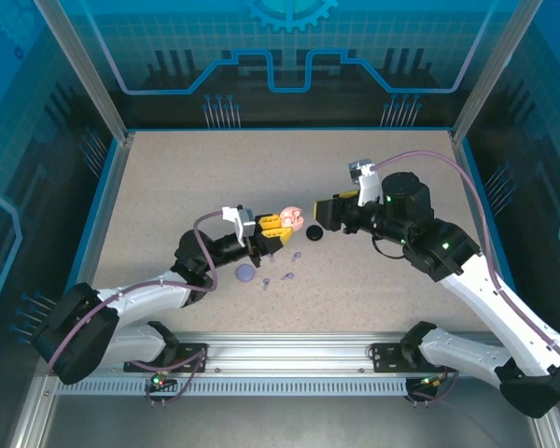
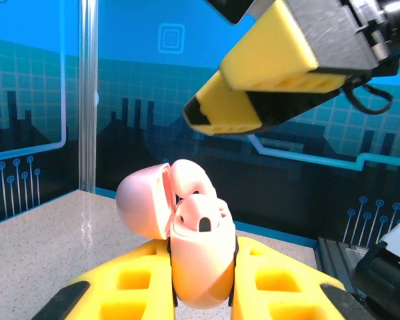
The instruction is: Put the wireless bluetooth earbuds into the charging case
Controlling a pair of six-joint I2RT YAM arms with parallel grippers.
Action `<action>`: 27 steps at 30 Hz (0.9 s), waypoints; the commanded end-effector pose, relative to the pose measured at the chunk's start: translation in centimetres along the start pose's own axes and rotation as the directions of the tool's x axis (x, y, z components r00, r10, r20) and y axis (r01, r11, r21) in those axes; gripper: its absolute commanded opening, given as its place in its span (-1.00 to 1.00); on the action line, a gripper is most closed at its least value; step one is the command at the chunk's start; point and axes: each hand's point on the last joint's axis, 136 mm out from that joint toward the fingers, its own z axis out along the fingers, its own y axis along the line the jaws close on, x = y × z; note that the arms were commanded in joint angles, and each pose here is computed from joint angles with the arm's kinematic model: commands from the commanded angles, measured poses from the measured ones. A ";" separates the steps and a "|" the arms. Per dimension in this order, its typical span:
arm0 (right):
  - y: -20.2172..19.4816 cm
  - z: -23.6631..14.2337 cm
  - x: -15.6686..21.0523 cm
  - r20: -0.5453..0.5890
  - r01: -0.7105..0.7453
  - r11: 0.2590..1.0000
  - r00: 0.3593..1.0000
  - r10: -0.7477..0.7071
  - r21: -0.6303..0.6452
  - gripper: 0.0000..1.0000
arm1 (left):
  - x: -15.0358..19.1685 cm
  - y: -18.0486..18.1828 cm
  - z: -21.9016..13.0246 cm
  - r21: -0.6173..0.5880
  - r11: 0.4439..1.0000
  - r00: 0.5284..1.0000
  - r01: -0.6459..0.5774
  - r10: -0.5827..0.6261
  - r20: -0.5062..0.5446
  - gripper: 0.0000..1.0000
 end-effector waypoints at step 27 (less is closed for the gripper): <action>2.5 1.9 0.5 -0.097 -0.056 0.986 0.994 0.041 -0.159 0.49 | -2.3 -1.3 0.5 0.070 0.996 0.995 -0.055 0.049 0.082 -0.72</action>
